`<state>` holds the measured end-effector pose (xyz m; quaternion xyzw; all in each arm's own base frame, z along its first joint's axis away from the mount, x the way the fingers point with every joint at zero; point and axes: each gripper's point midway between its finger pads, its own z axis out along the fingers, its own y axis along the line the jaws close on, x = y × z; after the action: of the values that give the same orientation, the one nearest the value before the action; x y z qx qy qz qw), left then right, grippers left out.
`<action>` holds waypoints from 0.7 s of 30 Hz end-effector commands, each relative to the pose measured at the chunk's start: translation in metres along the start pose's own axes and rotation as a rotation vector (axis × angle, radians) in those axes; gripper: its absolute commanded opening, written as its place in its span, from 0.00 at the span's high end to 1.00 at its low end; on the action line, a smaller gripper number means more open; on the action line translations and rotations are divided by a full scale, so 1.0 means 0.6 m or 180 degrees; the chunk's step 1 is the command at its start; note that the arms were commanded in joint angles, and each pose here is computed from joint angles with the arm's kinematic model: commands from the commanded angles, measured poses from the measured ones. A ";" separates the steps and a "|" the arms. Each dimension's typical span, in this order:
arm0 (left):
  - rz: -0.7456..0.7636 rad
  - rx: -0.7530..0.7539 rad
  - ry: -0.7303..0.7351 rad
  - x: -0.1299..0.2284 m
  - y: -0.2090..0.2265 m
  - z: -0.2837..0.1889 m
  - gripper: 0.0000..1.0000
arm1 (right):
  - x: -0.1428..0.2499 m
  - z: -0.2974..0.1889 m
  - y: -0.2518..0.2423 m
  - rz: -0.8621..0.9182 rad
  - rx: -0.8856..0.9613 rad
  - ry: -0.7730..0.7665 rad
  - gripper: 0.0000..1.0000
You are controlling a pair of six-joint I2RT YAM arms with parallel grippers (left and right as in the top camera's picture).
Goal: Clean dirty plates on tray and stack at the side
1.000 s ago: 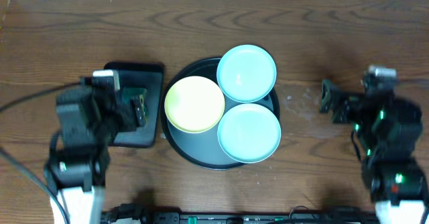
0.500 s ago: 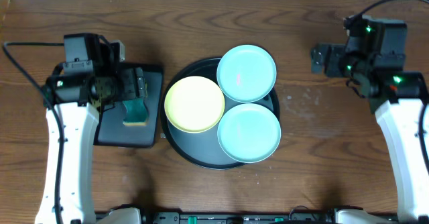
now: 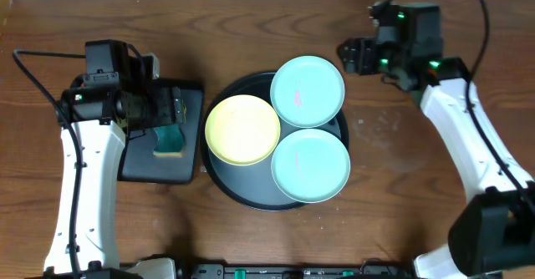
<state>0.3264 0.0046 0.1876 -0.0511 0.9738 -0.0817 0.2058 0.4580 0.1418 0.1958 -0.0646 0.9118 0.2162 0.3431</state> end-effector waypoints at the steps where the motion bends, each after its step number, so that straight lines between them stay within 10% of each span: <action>1: 0.0045 0.0039 -0.0061 -0.011 -0.005 -0.007 0.16 | -0.001 0.020 0.075 -0.0140 -0.0225 0.0180 0.25; 6: 0.0038 -0.0263 -0.0091 -0.014 0.023 -0.008 0.16 | 0.067 0.071 0.137 -0.0077 -0.0177 0.0780 0.32; 12: -0.0872 -0.0987 -0.0203 -0.011 0.115 -0.026 0.16 | 0.153 0.117 0.178 0.0287 0.0001 0.1274 0.69; 21: -0.1079 -0.1054 -0.0170 -0.006 0.143 -0.025 0.16 | 0.260 0.160 0.176 0.0174 0.0555 0.1730 0.68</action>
<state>0.3158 0.0863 0.1855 -0.2333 0.9497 0.0385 0.2051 0.3716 0.2820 0.0811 -0.0792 0.9810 0.1518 0.0913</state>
